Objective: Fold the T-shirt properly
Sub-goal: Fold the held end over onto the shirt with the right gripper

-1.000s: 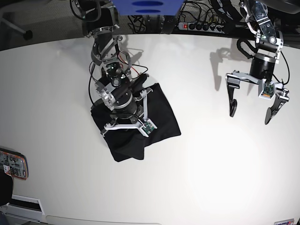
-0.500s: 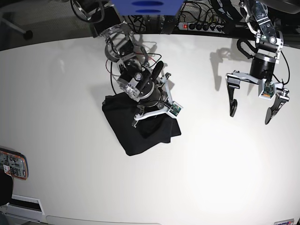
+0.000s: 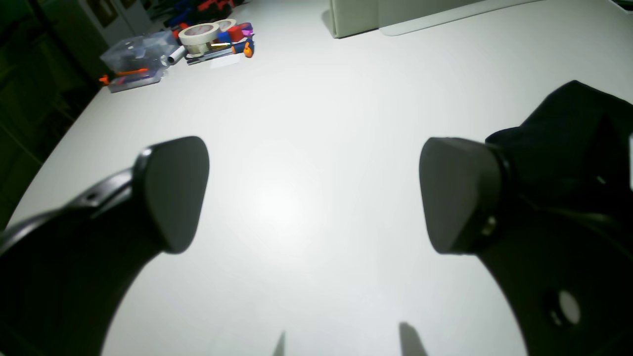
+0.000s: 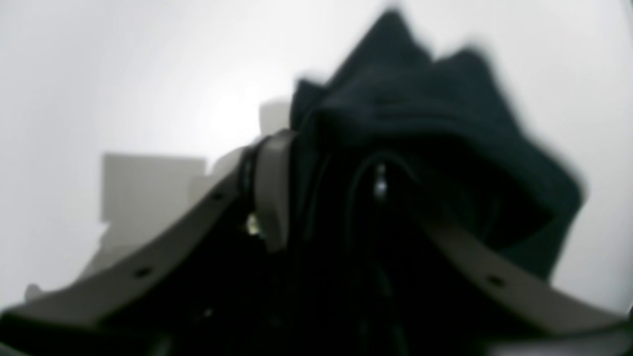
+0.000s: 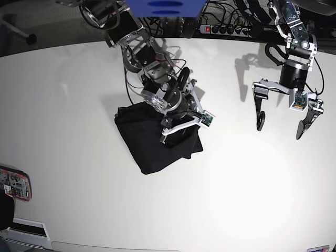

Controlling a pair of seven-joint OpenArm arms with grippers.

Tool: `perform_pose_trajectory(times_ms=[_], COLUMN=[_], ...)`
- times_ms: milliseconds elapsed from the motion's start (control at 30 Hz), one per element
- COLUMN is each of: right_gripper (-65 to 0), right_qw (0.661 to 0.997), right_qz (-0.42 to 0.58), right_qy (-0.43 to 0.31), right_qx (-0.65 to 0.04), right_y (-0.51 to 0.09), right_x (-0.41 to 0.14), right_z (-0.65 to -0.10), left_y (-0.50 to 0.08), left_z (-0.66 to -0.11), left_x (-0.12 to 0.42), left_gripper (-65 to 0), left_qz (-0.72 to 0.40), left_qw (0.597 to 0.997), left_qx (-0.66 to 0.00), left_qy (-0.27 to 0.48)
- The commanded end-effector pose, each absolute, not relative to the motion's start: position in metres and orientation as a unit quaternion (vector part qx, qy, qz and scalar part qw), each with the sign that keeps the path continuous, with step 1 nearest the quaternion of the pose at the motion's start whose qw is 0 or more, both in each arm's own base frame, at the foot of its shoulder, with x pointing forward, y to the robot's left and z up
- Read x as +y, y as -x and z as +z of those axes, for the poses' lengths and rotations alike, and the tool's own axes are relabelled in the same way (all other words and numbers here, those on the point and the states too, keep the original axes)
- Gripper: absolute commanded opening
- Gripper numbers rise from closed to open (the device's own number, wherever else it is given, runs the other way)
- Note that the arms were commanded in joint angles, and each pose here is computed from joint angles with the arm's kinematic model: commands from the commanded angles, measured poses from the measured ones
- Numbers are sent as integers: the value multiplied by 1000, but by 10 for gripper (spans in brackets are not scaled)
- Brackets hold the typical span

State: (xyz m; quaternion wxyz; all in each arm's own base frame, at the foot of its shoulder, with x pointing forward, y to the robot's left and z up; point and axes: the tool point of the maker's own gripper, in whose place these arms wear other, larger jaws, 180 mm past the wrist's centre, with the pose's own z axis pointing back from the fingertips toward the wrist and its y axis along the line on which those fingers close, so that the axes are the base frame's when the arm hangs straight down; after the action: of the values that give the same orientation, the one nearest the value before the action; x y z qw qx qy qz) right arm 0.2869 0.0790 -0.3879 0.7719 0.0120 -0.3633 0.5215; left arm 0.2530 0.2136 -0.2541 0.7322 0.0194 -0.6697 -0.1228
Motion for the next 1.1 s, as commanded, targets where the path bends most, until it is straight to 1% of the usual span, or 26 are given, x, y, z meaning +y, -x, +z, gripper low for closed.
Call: perform_pose_trajectory(times_ms=[0, 67, 133, 367, 533, 733, 867, 933, 1067], right_gripper=[-425, -395, -380, -377, -377, -376, -376, -376, -376], right_qw=[762, 755, 746, 710, 708, 697, 684, 687, 705], right_qz=[518, 529, 540, 572, 570, 562, 553, 538, 497], right_qy=[-17, -21, -27, -26, -26, -23, -15, -9, 9], right_qx=[-387, -387, -388, -410, -416, -444, -476, -489, -506], right_y=[-293, -288, -283, -284, -285, -291, -301, -309, -333], right_x=[88, 96, 104, 127, 128, 129, 129, 121, 95], right_z=[-373, -373, -372, -354, -350, -328, -301, -290, -277], left_y=[-254, -254, -254, -253, -253, -254, -254, -254, -254], left_z=[-240, -240, -240, -240, -240, -240, -240, -240, -244], left_x=[213, 213, 213, 214, 214, 213, 213, 213, 210], left_gripper=[0, 0, 0, 0, 0, 0, 0, 0, 0], left_qz=[-124, -124, -124, -124, -123, -124, -124, -125, -124], left_qw=[714, 714, 714, 714, 715, 714, 714, 714, 720], left_qx=[-689, -689, -689, -688, -688, -689, -689, -689, -683], left_qy=[-19, -19, -19, -20, -21, -19, -20, -19, -16])
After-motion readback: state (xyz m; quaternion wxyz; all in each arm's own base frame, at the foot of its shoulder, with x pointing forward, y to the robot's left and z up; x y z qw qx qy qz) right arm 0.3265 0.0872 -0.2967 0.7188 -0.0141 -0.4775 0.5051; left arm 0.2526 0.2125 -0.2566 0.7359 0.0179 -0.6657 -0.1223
